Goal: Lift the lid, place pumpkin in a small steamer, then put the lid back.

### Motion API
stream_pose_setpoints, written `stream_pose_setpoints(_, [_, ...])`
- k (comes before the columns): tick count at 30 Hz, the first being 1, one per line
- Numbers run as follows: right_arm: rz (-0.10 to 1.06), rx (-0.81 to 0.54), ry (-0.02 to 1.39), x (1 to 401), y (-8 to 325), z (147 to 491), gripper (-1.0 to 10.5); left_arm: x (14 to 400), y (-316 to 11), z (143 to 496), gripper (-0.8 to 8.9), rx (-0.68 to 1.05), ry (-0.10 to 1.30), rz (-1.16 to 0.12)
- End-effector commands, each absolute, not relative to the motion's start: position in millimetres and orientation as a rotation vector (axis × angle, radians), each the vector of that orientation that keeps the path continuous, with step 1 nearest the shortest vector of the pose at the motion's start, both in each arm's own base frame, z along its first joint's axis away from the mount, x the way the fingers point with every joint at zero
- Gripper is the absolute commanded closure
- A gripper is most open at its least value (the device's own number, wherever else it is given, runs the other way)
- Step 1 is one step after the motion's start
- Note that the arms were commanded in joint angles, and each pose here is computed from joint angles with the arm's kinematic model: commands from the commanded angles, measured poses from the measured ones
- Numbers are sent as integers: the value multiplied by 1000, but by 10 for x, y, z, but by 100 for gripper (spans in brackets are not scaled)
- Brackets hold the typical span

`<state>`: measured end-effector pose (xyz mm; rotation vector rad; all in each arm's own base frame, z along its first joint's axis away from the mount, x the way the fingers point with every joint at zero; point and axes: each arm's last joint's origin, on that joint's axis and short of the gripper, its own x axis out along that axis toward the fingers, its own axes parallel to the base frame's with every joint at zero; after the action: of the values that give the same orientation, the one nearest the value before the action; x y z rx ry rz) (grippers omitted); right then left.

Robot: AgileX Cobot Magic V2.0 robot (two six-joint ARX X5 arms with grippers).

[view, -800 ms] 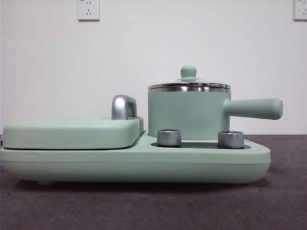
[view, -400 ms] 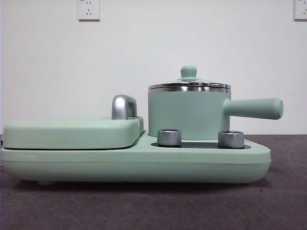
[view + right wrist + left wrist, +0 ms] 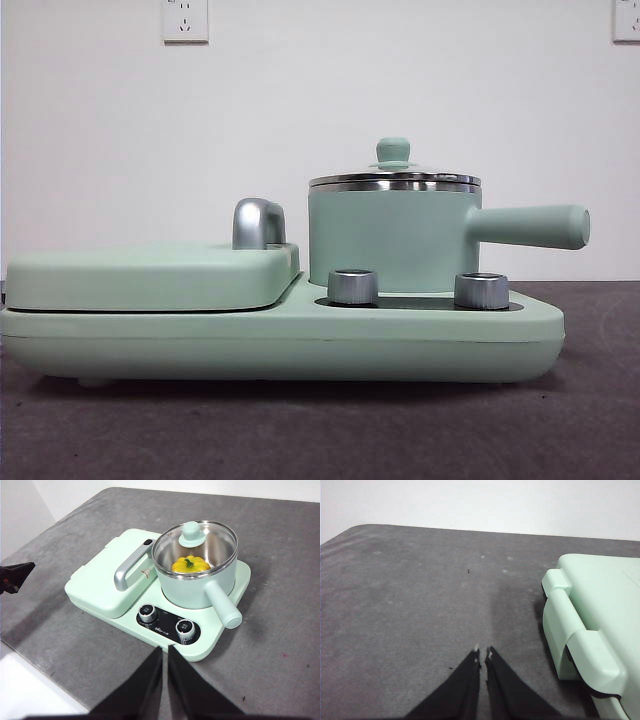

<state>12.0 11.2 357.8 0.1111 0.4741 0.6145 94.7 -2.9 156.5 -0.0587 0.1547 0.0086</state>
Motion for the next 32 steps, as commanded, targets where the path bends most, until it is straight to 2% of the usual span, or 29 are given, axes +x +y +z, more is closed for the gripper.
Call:
stream_pose_setpoints(1, [620,124,460,119,112,3608,932,955,-27,1497,789,-43,177,15])
stream_pose_setpoints(10, [617,127,445,133,120,3601,932,955,-27,1497,789,-43,177,15])
stream_pose_setpoints(14, [549,150,403,286,187,3491,932,955,-27,1497,789,-44,177,15])
stream_pose_setpoints(22, [258,206,206,776,169,2733,932,955,-27,1497,789,-43,177,15])
stream_pose_setpoints(25, [151,171,160,867,103,2421,932,955,-27,1496,789,-43,177,15])
stream_pose_setpoints(32, [45,65,171,898,21,1919,932,955,-27,1496,789,-44,177,15])
